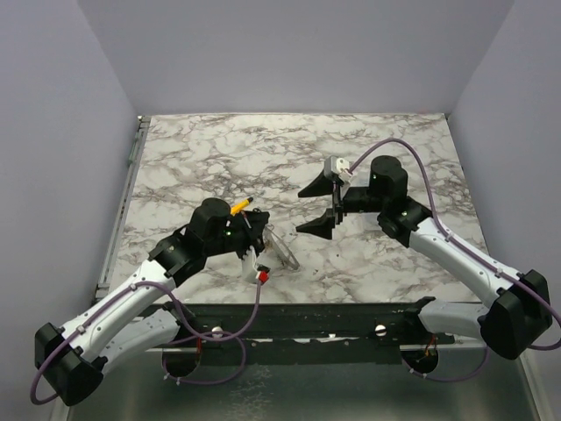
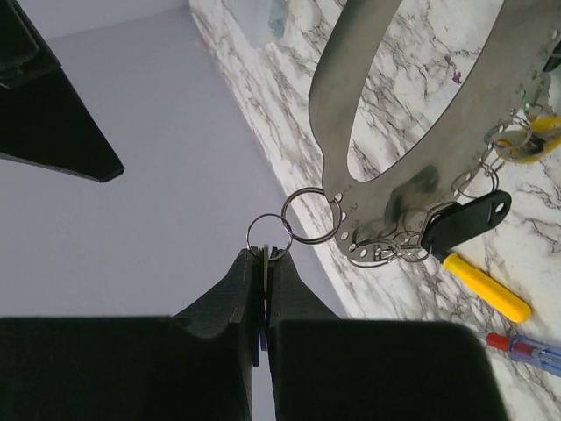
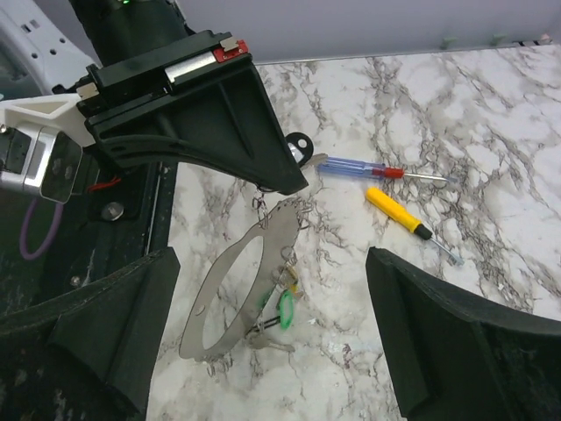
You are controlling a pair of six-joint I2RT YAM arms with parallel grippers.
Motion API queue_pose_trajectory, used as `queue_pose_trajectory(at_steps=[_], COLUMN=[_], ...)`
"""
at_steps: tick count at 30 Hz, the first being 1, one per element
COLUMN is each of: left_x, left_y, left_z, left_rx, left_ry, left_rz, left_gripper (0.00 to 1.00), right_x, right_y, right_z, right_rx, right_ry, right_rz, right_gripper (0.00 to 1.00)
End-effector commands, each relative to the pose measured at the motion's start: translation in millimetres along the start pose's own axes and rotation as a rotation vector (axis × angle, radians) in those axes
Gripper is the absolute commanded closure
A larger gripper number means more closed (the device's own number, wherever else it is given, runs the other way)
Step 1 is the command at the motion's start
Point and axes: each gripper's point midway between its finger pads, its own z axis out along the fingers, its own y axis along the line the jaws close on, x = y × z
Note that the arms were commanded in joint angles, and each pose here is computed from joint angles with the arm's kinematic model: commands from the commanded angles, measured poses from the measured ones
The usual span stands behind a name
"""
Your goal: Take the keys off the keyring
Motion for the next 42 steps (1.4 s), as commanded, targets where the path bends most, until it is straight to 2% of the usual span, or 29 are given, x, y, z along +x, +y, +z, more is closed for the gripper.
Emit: queue_pose_trajectory(at_steps=[1,5,13,17,28,34,39,42], left_x=[-16.1,-22.1,-23.1,-26.2,-27.3,-25.5,-27.2,-27.5], left_y=[21.5,30.2,42.7,44.0,53.8,59.4,60.1,59.6], left_z=[-3.8,-3.9,1.8,4.8,8.9,11.0,12.3,13.2], left_rx=[-0.128,-0.185,-0.186,-0.181,-0.181,-0.174,-0.162,-0.154], left_ry=[-0.054,-0.071,-0.079,-0.091,-0.101,-0.100,-0.106,-0.106], left_rz=[0.186,0.241,0.226,0.214,0.139,0.099,0.085,0.079], left_gripper=[1.00,1.00,1.00,1.00,1.00,1.00,1.00,1.00], right_x=[9.5,20.4,37.7,35.2,50.8,51.8,49.6,49.3], right_y=[5.3,6.2,14.4,9.7,10.5,13.5,12.2,12.8], right_z=[2.0,5.0,24.9,29.1,35.4,36.3,36.4,36.4], right_rx=[-0.057,-0.078,-0.084,-0.038,-0.048,-0.063,-0.055,-0.057], right_ry=[0.001,0.013,0.028,0.010,0.019,0.016,0.006,0.005], right_rz=[-0.070,-0.069,-0.085,-0.112,-0.104,-0.113,-0.123,-0.122], right_gripper=[0.00,0.04,0.38,0.47,0.56,0.58,0.63,0.71])
